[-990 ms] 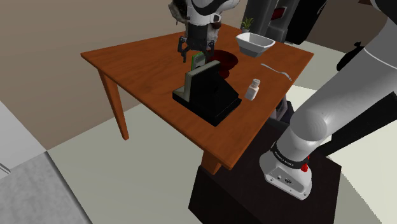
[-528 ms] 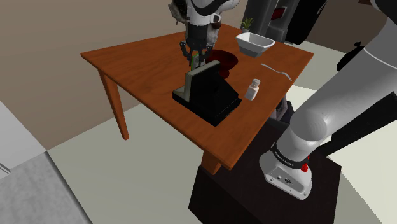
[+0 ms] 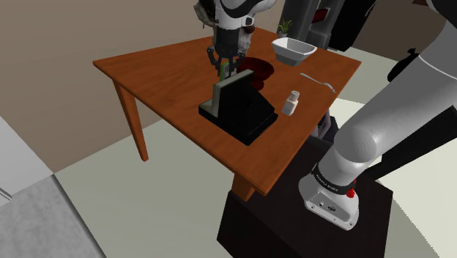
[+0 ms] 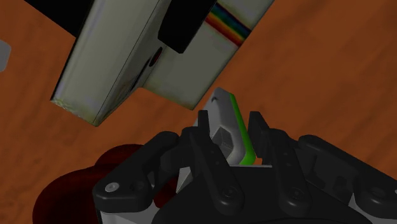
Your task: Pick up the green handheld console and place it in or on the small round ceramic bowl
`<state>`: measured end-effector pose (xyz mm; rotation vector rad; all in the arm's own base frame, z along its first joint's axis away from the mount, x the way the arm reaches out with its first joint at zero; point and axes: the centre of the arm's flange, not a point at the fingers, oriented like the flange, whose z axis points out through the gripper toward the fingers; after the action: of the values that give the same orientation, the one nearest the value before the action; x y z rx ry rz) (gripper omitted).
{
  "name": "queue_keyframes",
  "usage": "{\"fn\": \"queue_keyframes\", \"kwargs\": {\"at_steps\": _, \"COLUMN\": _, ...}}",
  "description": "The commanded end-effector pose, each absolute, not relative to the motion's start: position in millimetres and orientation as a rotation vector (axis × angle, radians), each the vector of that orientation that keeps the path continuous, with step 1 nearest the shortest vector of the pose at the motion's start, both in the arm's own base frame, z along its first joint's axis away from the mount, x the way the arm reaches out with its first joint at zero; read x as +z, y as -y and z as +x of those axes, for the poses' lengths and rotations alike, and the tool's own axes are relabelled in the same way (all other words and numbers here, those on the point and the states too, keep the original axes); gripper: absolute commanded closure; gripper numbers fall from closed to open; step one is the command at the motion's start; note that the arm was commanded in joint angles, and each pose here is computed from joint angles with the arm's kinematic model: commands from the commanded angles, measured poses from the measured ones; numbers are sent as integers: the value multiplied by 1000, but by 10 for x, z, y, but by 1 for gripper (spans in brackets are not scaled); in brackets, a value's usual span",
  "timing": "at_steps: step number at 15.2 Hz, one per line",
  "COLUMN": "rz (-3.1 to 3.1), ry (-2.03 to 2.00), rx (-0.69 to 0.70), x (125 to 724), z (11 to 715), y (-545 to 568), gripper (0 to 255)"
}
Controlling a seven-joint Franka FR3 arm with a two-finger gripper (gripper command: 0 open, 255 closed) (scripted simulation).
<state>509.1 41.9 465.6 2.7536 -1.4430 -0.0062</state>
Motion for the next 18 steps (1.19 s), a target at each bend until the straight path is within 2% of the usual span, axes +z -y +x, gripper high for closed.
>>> {"fn": "queue_keyframes", "kwargs": {"at_steps": 1, "rz": 2753, "ry": 1444, "rx": -7, "x": 4704, "z": 5091, "y": -414, "gripper": 255}}
{"fn": "queue_keyframes", "kwargs": {"at_steps": 18, "rz": 2753, "ry": 1444, "rx": -7, "x": 5601, "z": 5091, "y": -414, "gripper": 255}}
